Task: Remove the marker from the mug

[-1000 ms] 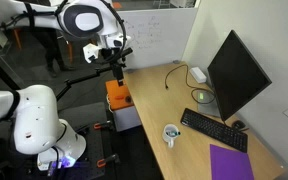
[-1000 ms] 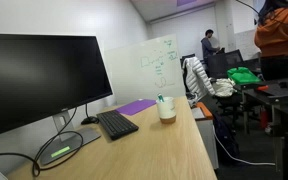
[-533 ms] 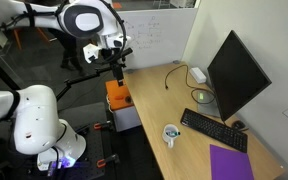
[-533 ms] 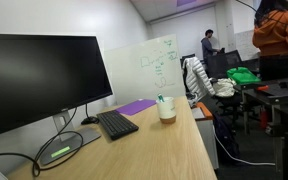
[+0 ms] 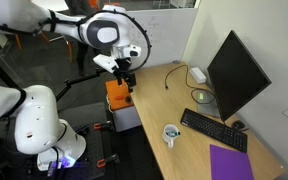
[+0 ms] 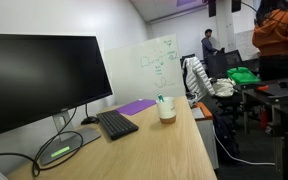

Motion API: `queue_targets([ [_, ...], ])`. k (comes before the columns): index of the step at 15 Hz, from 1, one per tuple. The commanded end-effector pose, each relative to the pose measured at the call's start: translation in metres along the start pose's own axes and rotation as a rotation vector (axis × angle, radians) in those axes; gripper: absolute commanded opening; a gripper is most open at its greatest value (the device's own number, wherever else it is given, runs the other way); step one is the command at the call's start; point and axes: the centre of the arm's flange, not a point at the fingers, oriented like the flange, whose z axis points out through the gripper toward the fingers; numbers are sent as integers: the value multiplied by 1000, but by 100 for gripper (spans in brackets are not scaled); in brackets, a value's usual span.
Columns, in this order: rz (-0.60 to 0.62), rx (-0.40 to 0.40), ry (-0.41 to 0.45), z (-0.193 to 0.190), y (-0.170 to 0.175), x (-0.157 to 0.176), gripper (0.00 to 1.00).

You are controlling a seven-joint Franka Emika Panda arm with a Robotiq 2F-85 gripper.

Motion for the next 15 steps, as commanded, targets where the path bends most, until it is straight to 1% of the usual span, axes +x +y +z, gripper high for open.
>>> queue_targets([
  [1, -194, -7, -57, 32, 25, 51, 100],
  [5, -395, -45, -150, 78, 51, 85, 100],
  [7, -492, -82, -197, 94, 58, 98, 100],
  [11, -683, -166, -272, 115, 65, 114, 100],
  [13, -766, -228, -312, 121, 67, 118, 100],
  [15, -792, -277, -327, 123, 70, 119, 100],
])
